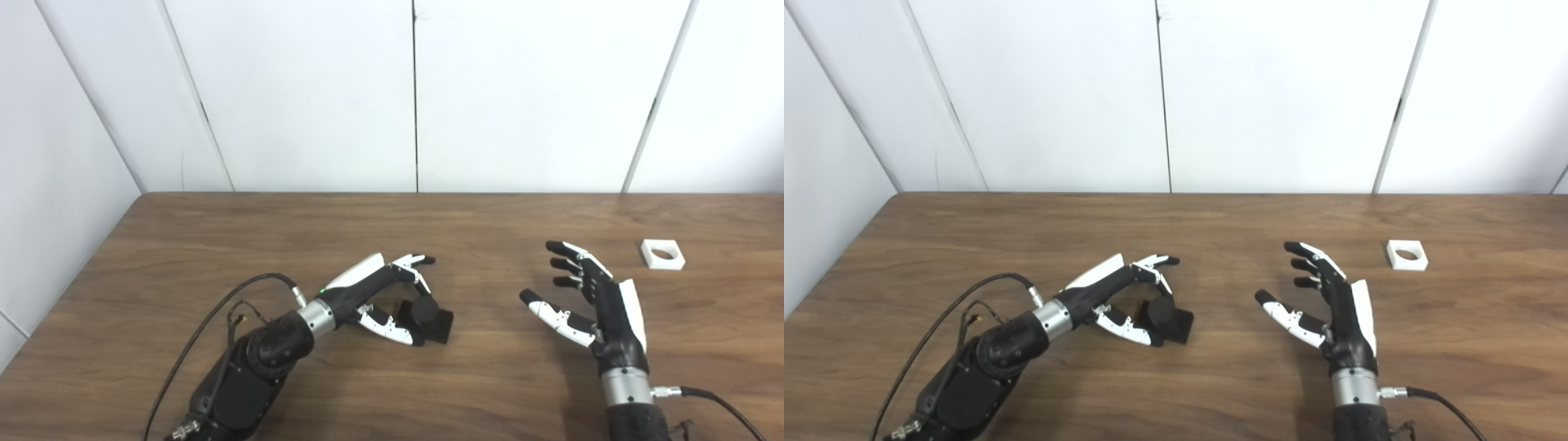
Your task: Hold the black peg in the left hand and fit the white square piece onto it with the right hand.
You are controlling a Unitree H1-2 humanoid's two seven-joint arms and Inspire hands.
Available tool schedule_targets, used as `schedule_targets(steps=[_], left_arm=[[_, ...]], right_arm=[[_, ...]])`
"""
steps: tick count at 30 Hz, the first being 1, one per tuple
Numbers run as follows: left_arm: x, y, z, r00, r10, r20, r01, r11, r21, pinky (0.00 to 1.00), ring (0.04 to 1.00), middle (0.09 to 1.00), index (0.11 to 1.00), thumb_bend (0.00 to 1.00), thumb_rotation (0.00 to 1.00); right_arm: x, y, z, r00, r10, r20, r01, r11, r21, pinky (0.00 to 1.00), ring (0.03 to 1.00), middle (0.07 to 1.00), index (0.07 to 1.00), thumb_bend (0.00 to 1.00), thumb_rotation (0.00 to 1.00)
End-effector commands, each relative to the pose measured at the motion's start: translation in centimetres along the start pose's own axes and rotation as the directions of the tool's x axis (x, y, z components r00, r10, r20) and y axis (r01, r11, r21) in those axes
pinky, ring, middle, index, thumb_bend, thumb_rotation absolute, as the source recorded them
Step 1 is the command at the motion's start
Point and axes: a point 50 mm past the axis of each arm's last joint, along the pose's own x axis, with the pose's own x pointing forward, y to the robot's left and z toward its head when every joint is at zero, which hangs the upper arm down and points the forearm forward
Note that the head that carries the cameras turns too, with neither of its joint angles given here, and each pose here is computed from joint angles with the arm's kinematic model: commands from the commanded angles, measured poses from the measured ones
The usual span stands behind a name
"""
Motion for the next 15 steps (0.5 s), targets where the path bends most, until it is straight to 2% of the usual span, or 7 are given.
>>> schedule_targets(steps=[1, 2, 7, 8, 10, 12, 15], left_arm=[[0.12, -0.25, 0.21, 0.999, -0.054, 0.002, 0.054, 0.998, 0.009, 0.96, 1.000, 0.964, 0.493, 0.52, 0.08], [0.13, -0.21, 0.25, 0.998, -0.055, 0.004, 0.055, 0.998, 0.012, 0.97, 1.000, 0.964, 0.493, 0.52, 0.08], [0.18, 0.02, 0.40, 0.998, -0.056, 0.004, 0.056, 0.998, 0.025, 0.98, 1.000, 0.969, 0.498, 0.52, 0.08], [0.18, 0.08, 0.43, 0.998, -0.055, 0.005, 0.055, 0.998, 0.028, 0.98, 1.000, 0.969, 0.528, 0.59, 0.12], [0.17, 0.21, 0.48, 0.999, -0.054, 0.003, 0.053, 0.998, 0.034, 0.97, 1.000, 0.969, 0.621, 0.80, 0.21], [0.15, 0.28, 0.49, 0.999, -0.053, -0.001, 0.053, 0.998, 0.036, 0.96, 1.000, 0.971, 0.657, 0.86, 0.24], [0.11, 0.42, 0.51, 0.999, -0.051, -0.003, 0.051, 0.998, 0.035, 0.96, 1.000, 0.972, 0.677, 0.87, 0.24]], right_arm=[[0.91, -0.19, 1.87, 0.996, -0.036, 0.077, 0.034, 0.999, 0.032, 0.65, 0.769, 0.819, 0.753, 0.56, 0.19], [0.90, -0.21, 1.87, 0.996, -0.037, 0.078, 0.034, 0.999, 0.035, 0.62, 0.749, 0.819, 0.754, 0.56, 0.19], [0.93, -0.28, 1.82, 0.996, -0.036, 0.076, 0.034, 0.999, 0.027, 0.66, 0.768, 0.818, 0.759, 0.55, 0.19], [0.93, -0.27, 1.84, 0.997, -0.037, 0.074, 0.035, 0.999, 0.027, 0.66, 0.766, 0.818, 0.758, 0.55, 0.19], [0.93, -0.26, 1.88, 0.997, -0.038, 0.071, 0.036, 0.999, 0.027, 0.65, 0.757, 0.815, 0.756, 0.56, 0.20], [0.94, -0.25, 1.91, 0.997, -0.040, 0.067, 0.038, 0.999, 0.031, 0.65, 0.760, 0.817, 0.756, 0.56, 0.20], [0.94, -0.27, 2.00, 0.997, -0.040, 0.070, 0.038, 0.999, 0.024, 0.65, 0.761, 0.814, 0.754, 0.56, 0.20]])
